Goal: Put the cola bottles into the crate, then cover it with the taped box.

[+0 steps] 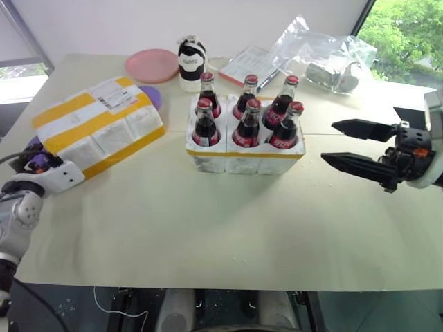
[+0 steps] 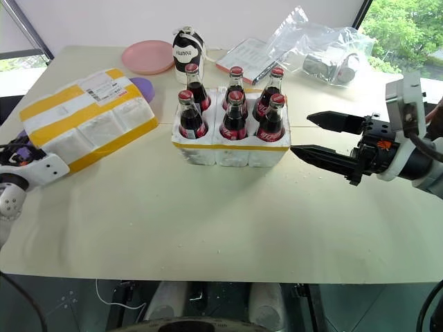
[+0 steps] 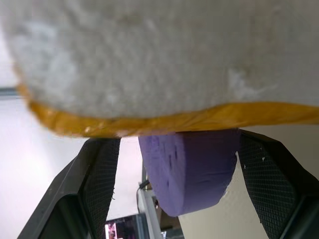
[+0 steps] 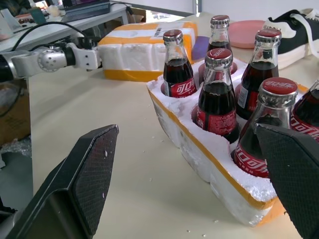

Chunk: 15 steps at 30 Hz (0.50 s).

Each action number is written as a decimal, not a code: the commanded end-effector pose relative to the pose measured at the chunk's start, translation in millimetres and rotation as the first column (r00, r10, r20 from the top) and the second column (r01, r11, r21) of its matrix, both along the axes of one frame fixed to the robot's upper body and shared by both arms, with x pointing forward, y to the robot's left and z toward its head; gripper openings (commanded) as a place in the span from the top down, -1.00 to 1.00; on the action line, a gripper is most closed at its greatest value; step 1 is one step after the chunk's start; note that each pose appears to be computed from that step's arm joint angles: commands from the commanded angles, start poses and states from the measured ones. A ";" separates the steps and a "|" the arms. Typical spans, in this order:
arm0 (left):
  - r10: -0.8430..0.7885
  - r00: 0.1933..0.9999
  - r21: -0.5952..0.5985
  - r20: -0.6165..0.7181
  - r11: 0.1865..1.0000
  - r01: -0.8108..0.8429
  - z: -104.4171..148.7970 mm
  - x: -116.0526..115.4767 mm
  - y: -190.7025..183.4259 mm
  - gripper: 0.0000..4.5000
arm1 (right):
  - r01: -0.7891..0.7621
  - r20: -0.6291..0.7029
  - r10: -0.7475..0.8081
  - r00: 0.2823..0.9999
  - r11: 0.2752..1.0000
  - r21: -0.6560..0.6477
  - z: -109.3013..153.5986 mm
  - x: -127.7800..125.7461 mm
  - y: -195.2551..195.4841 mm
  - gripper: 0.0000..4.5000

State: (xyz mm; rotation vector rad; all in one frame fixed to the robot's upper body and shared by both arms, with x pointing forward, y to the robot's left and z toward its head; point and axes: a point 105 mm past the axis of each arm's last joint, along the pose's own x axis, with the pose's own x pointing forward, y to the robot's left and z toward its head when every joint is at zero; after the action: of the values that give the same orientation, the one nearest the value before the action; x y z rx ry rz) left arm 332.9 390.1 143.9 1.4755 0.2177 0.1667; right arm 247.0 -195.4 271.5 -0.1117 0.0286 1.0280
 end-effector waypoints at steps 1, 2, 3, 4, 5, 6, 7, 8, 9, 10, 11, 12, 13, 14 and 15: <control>0.013 1.000 0.016 0.021 1.000 -0.013 5.7 5.2 5.8 -0.65 | -0.015 0.052 0.016 0.999 1.000 -0.017 11.0 -6.7 3.1 -1.00; 0.014 1.000 0.016 0.020 1.000 -0.015 5.5 6.7 6.5 -0.65 | -0.012 0.052 0.013 0.999 1.000 -0.017 10.9 -6.9 2.6 -1.00; 0.019 1.000 0.006 0.022 1.000 -0.019 5.2 7.8 7.4 -0.65 | -0.007 0.052 0.008 0.999 1.000 -0.015 10.9 -7.4 1.6 -1.00; 0.023 0.999 -0.004 0.023 1.000 -0.023 4.8 9.1 8.3 -0.65 | -0.002 0.053 0.003 0.999 1.000 -0.014 10.9 -7.5 0.9 -1.00; 0.026 0.999 -0.010 0.022 1.000 -0.026 4.5 10.2 8.9 -0.65 | 0.003 0.053 -0.002 0.999 1.000 -0.013 11.0 -7.5 0.3 -1.00; 0.027 0.999 -0.013 0.022 1.000 -0.027 4.3 11.0 9.2 -0.65 | 0.005 0.054 -0.004 0.999 1.000 -0.012 11.1 -7.4 0.0 -1.00; 0.025 0.999 -0.019 0.022 1.000 -0.025 4.0 12.5 8.7 -0.54 | 0.009 0.055 -0.008 0.998 1.000 -0.009 11.4 -7.5 -0.5 -1.00; 0.019 1.000 -0.024 0.022 1.000 -0.018 4.0 14.1 7.4 -0.42 | 0.011 0.055 -0.010 0.998 1.000 -0.007 11.7 -7.8 -0.8 -1.00; 0.014 1.000 -0.027 0.023 1.000 -0.013 3.9 15.2 6.5 -0.26 | 0.012 0.055 -0.012 0.998 1.000 -0.005 11.9 -8.0 -1.0 -1.00; 0.009 1.000 -0.025 0.025 1.000 -0.008 4.9 17.1 5.2 -0.06 | 0.013 0.057 -0.013 0.998 1.000 -0.002 12.4 -7.8 -0.9 -1.00; 0.006 1.000 -0.023 0.026 1.000 -0.005 5.6 18.3 4.5 0.12 | 0.014 0.058 -0.014 0.998 1.000 0.000 12.7 -7.7 -0.7 -1.00; 0.003 1.000 -0.020 0.030 1.000 -0.003 7.4 19.9 3.6 0.40 | 0.015 0.058 -0.015 0.998 1.000 0.002 12.7 -7.7 -0.7 -1.00; 0.004 0.999 -0.016 0.036 1.000 -0.003 9.9 21.3 3.3 0.58 | 0.015 0.058 -0.015 0.998 1.000 0.004 12.7 -7.8 -0.7 -1.00; 0.003 0.999 -0.014 0.041 1.000 -0.003 11.9 22.3 3.1 0.58 | 0.016 0.058 -0.016 0.998 1.000 0.006 12.4 -7.7 -0.8 -1.00; 0.002 0.999 -0.013 0.046 1.000 -0.002 13.7 23.0 2.9 0.58 | 0.017 0.057 -0.017 0.998 1.000 0.007 12.2 -7.6 -0.8 -1.00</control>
State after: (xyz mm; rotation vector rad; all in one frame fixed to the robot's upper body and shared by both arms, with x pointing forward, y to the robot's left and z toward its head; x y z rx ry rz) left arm 353.9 395.0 152.6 1.4468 0.2024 0.2012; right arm 245.8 -197.4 272.2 -0.1014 0.0229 1.0044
